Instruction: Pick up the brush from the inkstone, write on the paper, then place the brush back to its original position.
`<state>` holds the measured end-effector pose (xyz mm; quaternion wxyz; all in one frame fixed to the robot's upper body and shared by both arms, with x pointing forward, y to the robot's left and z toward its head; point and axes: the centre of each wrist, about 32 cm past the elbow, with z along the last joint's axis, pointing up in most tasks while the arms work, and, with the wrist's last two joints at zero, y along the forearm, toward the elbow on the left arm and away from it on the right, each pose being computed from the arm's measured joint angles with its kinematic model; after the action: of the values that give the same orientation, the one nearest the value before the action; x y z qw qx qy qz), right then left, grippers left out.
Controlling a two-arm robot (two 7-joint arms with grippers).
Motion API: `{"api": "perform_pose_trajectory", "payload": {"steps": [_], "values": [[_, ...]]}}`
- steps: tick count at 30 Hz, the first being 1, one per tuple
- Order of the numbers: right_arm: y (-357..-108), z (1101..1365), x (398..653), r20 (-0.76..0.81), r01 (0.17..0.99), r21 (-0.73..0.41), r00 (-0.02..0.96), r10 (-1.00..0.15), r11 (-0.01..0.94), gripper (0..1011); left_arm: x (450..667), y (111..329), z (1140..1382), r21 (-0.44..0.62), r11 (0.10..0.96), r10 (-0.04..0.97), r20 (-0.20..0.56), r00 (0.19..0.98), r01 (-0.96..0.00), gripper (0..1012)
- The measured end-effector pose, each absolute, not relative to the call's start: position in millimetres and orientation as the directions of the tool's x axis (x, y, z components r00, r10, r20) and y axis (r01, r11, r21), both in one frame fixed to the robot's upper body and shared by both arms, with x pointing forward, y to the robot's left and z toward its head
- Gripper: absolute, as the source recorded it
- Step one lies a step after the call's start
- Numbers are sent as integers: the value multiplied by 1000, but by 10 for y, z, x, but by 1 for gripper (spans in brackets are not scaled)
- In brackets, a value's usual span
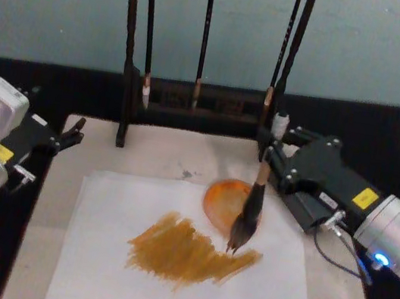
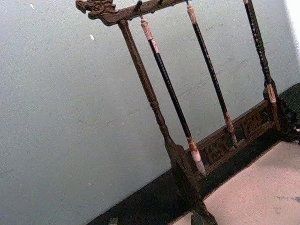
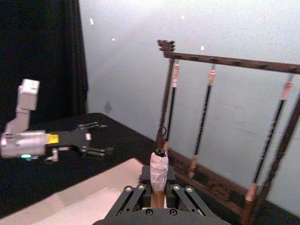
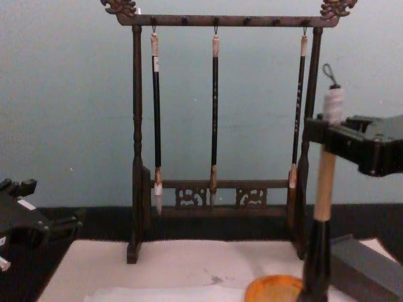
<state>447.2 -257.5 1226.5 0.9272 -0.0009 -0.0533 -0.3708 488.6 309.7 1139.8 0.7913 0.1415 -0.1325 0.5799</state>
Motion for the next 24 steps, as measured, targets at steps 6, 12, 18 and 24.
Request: {"api": "perform_pose_trajectory", "payload": {"steps": [6,12,18,24], "values": [[-2461,12191,4424,64,655,20,753,-655,755,169,4886,3097,11398,70,287,880,374,292,-955,1010],[-2410,12118,4385,46,644,0,765,-643,765,169,4886,3097,11398,70,287,880,374,292,-955,1010],[-2465,12099,4391,45,667,-6,744,-667,745,169,4886,3097,11398,70,287,880,374,292,-955,1010],[-2551,12099,4411,46,699,-7,715,-698,715,169,4886,3097,11398,70,287,880,374,292,-955,1010]]}}
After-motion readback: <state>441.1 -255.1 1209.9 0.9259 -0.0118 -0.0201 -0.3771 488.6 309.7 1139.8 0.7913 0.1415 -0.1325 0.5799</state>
